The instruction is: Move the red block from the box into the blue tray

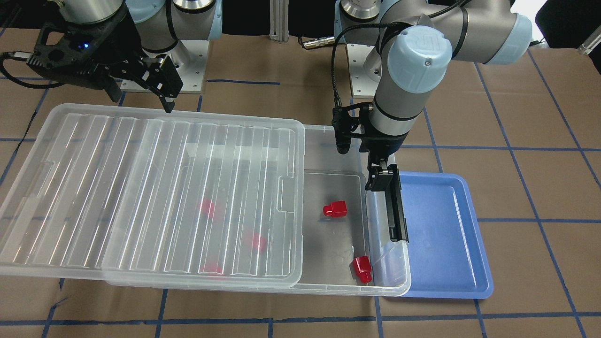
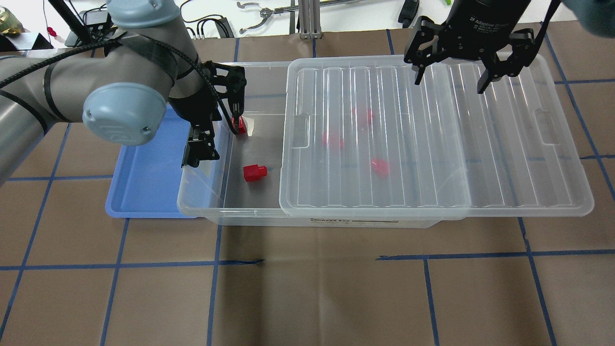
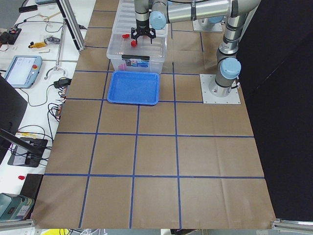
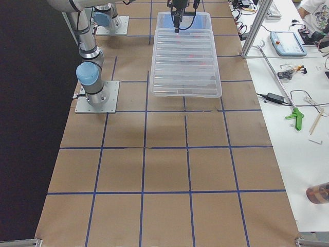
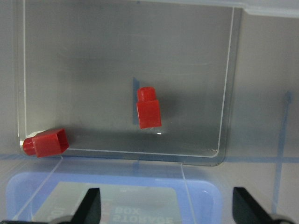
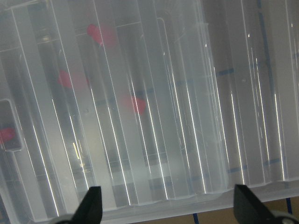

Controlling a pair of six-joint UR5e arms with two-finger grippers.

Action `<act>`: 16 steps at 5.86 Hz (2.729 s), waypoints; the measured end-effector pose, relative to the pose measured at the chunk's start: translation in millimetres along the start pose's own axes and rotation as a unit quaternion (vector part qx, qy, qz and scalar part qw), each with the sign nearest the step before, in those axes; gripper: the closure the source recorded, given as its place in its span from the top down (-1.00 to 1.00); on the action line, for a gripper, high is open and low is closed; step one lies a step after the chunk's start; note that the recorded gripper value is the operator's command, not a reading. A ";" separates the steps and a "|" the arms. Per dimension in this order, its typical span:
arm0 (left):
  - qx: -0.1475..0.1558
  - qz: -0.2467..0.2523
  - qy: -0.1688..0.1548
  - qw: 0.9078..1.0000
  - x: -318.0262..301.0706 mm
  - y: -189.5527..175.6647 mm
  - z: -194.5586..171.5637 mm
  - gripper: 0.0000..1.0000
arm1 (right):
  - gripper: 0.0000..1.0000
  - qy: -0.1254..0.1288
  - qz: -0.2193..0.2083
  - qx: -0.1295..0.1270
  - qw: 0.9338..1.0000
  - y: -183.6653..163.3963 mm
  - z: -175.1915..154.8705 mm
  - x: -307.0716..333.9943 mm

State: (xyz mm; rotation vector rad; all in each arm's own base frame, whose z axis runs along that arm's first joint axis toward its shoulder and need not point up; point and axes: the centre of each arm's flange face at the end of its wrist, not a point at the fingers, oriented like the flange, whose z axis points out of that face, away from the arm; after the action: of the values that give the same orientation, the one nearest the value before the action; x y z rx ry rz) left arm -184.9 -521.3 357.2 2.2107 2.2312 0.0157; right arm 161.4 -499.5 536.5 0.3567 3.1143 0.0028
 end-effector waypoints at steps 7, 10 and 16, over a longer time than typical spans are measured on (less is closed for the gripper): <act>-0.001 0.036 -0.002 0.999 -24.3 -33.7 162.5 0.24 | 1.00 0.007 -0.001 -0.014 1.000 -5.9 19.9 1.3; 0.000 0.034 -0.003 0.999 -26.0 -32.3 160.6 -0.86 | 1.00 0.008 0.000 -0.014 1.000 -6.1 19.7 2.5; 0.011 -0.005 -0.037 0.999 -25.6 -6.6 -25.6 -0.90 | 1.00 0.009 -0.010 -0.015 1.000 -5.9 19.8 2.8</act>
State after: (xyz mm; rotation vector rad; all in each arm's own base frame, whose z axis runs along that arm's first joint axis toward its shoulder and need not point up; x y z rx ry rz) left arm -191.5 -547.2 382.6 2.1723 2.2160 -0.0891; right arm 157.5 -504.7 516.7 0.3281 3.1318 0.0515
